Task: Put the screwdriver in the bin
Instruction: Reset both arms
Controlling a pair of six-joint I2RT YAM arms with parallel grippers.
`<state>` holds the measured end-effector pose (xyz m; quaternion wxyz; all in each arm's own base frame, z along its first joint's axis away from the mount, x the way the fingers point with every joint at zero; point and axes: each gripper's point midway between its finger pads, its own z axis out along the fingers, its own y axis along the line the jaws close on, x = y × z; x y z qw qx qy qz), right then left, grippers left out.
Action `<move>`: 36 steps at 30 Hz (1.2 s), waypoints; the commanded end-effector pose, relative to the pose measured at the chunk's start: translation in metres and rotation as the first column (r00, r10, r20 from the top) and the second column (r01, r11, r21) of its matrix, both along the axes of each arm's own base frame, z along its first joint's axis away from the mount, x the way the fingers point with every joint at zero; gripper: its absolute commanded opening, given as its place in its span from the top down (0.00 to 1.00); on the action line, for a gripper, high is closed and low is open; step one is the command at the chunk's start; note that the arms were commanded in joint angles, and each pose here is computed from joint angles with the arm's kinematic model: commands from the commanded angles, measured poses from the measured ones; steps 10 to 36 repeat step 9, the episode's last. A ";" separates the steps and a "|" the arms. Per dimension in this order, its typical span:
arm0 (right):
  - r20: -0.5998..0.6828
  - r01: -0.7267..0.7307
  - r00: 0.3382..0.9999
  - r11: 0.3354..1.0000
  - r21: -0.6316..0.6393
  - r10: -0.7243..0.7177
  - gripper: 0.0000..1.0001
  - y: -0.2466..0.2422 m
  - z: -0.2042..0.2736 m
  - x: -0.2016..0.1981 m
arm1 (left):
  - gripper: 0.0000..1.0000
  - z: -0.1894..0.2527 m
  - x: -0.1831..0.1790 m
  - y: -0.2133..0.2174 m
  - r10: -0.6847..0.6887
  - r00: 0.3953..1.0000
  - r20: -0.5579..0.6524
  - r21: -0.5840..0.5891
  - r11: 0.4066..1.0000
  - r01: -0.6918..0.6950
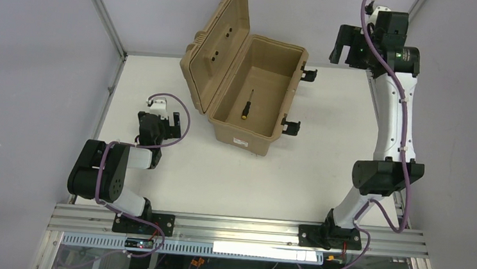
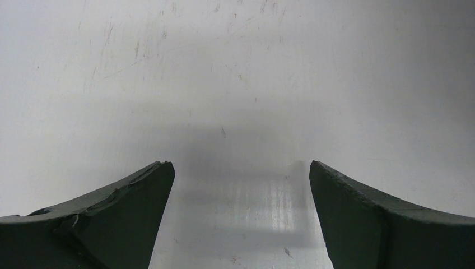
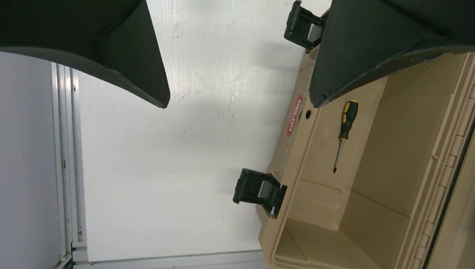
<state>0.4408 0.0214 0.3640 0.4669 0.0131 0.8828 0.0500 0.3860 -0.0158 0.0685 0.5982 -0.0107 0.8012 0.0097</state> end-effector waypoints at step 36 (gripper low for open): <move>0.048 -0.011 0.999 1.000 -0.007 0.011 0.01 -0.003 0.016 -0.010 | 0.01 0.011 0.007 0.004 0.019 0.999 0.039 -0.011 1.000 -0.019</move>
